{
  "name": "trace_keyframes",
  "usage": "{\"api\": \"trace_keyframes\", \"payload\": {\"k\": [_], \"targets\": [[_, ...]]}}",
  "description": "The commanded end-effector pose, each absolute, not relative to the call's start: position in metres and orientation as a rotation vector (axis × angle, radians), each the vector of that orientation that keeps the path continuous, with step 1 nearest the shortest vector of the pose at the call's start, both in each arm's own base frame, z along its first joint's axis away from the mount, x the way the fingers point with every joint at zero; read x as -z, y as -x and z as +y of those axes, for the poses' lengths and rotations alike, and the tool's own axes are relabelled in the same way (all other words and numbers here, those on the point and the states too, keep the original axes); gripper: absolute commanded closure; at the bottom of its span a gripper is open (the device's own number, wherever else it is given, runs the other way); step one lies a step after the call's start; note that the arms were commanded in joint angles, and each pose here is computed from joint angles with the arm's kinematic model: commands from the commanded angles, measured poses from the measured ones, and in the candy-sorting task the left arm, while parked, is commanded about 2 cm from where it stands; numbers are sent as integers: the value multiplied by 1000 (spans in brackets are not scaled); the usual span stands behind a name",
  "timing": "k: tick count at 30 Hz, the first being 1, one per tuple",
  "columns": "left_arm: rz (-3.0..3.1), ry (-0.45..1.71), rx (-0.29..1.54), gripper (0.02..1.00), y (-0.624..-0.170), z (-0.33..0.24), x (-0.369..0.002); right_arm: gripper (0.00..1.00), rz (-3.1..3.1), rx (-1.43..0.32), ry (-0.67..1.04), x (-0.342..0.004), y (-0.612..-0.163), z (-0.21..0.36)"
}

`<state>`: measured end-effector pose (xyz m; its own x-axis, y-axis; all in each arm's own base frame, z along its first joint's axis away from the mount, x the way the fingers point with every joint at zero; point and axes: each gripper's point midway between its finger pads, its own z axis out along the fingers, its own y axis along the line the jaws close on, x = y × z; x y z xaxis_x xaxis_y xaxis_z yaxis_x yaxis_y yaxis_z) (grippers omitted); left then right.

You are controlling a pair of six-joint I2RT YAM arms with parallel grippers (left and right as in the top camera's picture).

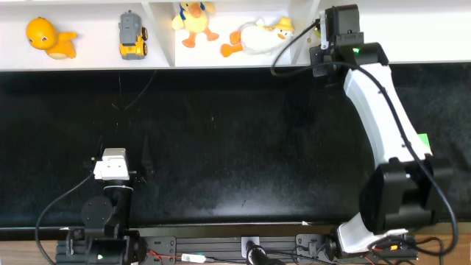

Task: Store Toys

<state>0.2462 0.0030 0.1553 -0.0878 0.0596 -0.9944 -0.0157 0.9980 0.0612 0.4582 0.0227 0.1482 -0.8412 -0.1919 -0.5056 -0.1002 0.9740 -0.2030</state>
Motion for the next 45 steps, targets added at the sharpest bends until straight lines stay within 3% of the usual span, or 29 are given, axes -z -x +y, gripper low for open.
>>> {"api": "trace_keyframes", "payload": {"k": [1,7,12,13,14,19,25,27,28,34,45], "targets": [[1649,-58,-58,20,-246,-1,-156,904,2534,267,211,-147,-483,20],[1649,-58,-58,20,-246,-1,-156,855,2481,260,198,-139,-505,22],[1649,-58,-58,20,-246,-1,-156,663,2507,263,194,-135,-500,20],[1649,-58,-58,20,-246,-1,-156,584,2517,264,195,-135,-497,19],[1649,-58,-58,20,-246,-1,-156,478,2531,265,199,-140,-490,19],[1649,-58,-58,20,-246,-1,-156,465,2581,271,210,-149,-450,14],[1649,-58,-58,20,-246,-1,-156,371,2589,272,210,-144,-359,4],[1649,-58,-58,23,-246,-1,-156,226,2572,270,207,-144,-328,1],[1649,-58,-58,20,-246,-1,-156,12,2564,268,206,-145,-313,-1],[1649,-58,-58,20,-246,-1,-156,3,2423,245,178,-173,-251,-7],[1649,-58,-58,20,-246,-1,-156,5,2114,184,117,-238,-208,-8]]}}
